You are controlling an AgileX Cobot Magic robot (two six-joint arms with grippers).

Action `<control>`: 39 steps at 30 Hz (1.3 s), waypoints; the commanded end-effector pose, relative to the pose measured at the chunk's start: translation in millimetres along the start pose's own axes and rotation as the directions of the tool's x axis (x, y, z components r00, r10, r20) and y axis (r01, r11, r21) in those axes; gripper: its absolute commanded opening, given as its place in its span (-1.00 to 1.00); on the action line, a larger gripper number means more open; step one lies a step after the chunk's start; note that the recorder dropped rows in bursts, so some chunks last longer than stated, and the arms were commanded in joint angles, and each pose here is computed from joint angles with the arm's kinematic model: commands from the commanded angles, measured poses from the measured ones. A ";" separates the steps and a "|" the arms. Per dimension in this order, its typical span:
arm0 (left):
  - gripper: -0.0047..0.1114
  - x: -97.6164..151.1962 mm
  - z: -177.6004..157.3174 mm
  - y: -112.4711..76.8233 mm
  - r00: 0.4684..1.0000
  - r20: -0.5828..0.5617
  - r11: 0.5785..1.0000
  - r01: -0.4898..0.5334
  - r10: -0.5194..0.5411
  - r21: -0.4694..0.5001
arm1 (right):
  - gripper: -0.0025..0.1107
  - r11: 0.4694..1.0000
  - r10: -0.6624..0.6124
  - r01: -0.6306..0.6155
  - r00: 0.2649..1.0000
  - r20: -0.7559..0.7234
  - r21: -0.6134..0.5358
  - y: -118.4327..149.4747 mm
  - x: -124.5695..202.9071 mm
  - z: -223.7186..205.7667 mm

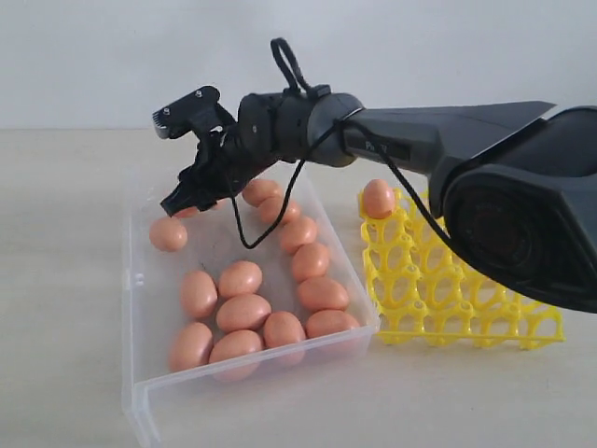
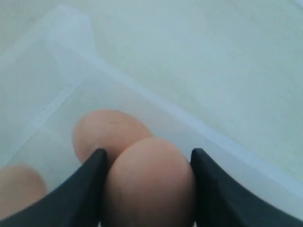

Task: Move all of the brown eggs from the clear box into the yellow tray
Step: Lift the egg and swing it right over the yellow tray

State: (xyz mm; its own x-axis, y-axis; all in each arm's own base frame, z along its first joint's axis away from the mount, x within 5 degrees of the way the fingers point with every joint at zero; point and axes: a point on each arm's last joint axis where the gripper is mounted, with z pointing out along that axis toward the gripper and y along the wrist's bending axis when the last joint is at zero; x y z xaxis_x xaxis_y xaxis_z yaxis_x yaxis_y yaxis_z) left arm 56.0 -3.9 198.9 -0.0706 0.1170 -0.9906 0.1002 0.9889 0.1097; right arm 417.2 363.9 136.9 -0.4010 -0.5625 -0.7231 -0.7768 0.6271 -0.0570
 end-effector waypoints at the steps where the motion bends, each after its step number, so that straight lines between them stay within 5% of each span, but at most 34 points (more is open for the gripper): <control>1: -0.85 1.0 0.2 -0.5 1.000 0.000 1.000 0.007 -0.007 0.007 | -0.96 0.995 -0.047 0.027 0.977 0.210 0.095 12.7 4.4 11.4; 6: -0.85 1.0 0.2 -0.5 1.000 0.000 1.000 0.007 -0.007 0.007 | -0.96 0.979 -0.023 -0.080 0.872 0.489 0.189 21.7 10.7 3.4; 15: -0.85 1.0 0.2 -0.5 1.000 0.000 1.000 0.007 -0.007 0.007 | -0.96 0.950 0.053 -0.296 0.476 0.878 0.103 24.3 43.9 -54.0; 24: -0.85 1.0 0.2 -0.5 1.000 0.000 1.000 0.007 -0.007 0.007 | -0.96 0.926 0.074 -0.344 0.570 0.818 0.156 14.0 79.2 -114.6; 30: -0.85 1.0 0.2 -0.5 1.000 0.000 1.000 0.007 -0.007 0.007 | -0.96 0.920 0.128 -0.366 0.617 0.776 0.139 -36.2 123.6 -158.3; 39: -0.85 1.0 0.2 -0.5 1.000 0.000 1.000 0.007 -0.007 0.007 | -0.96 0.983 0.121 -0.182 0.744 0.657 0.025 -112.1 193.2 -201.9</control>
State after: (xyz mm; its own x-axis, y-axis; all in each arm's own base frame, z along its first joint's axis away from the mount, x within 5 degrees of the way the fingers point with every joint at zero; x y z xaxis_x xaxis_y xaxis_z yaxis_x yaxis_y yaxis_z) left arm 56.0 -3.9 198.9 -0.0706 0.1170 -0.9906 0.1002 0.9889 0.1097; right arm 330.7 101.9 140.8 -0.0669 0.0391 -0.9970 -0.6382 0.7665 0.0728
